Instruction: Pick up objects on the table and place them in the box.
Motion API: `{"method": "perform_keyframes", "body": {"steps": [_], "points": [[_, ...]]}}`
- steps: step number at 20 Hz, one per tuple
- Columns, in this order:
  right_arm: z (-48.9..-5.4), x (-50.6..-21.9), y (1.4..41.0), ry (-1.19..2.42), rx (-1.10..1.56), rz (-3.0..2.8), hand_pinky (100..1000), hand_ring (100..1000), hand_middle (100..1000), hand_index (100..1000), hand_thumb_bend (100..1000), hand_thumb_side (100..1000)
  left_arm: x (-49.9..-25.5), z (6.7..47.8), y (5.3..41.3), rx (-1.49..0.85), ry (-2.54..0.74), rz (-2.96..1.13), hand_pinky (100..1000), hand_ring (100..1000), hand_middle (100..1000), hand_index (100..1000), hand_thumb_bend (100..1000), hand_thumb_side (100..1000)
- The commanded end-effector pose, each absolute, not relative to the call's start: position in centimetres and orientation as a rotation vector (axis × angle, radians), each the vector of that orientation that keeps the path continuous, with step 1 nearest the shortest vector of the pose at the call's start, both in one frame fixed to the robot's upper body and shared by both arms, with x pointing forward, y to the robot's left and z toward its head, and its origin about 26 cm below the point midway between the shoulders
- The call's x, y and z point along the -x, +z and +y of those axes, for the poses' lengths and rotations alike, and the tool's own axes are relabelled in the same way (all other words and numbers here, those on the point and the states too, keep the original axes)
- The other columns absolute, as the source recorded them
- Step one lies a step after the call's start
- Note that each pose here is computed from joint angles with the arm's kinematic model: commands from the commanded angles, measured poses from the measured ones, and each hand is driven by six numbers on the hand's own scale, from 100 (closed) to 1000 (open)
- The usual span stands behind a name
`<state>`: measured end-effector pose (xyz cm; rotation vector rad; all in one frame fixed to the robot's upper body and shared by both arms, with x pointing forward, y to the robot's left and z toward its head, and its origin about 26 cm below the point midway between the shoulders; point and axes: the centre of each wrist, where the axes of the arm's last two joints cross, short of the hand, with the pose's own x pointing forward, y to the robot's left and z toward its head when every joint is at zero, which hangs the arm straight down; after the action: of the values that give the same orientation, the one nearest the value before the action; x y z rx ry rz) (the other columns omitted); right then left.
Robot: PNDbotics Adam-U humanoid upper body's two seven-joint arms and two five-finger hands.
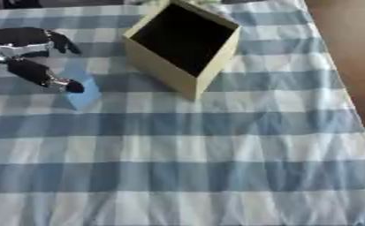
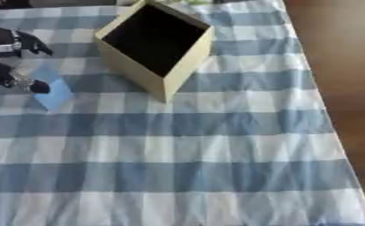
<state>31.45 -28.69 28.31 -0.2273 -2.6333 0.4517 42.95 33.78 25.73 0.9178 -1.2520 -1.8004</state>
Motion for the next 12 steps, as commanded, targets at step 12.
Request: {"method": "perform_keyframes", "body": {"steps": [12], "points": [[-29.10,-31.32,29.03,0.448,0.238,-2.647,753,676,623,826,100,891,-43.37,32.84,26.34,-1.034,-1.850,-1.210,653,810,787,902,742,892]]}}
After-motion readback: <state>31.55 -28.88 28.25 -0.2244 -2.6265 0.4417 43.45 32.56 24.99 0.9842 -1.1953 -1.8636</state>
